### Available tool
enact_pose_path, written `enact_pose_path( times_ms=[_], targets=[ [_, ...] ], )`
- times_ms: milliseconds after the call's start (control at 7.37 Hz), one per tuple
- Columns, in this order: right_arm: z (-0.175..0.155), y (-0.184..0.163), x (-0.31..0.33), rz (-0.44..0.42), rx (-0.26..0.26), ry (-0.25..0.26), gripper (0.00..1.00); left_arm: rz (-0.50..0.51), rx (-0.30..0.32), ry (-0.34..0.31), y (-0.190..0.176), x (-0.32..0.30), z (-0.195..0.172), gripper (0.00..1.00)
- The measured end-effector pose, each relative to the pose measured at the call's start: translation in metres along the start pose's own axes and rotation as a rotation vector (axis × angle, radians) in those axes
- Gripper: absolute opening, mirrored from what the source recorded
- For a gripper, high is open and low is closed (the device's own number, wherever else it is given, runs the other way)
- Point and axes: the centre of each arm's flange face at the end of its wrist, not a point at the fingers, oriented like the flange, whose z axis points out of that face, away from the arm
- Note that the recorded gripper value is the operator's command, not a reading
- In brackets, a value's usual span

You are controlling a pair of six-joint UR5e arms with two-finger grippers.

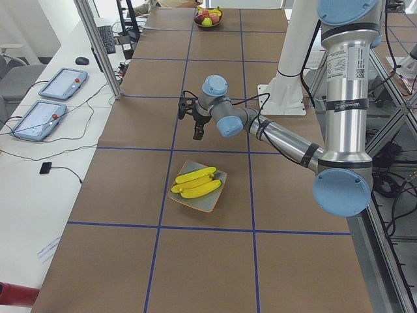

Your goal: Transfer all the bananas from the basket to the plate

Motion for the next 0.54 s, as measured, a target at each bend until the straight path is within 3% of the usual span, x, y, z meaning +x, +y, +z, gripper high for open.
enact_pose_path(
  times_ms=[543],
  targets=[
    [0.022, 0.017, -0.012, 0.048, 0.016, 0.034, 0.94, 0.002, -0.002, 0.001, 0.001, 0.001, 0.001, 1.0]
  ],
)
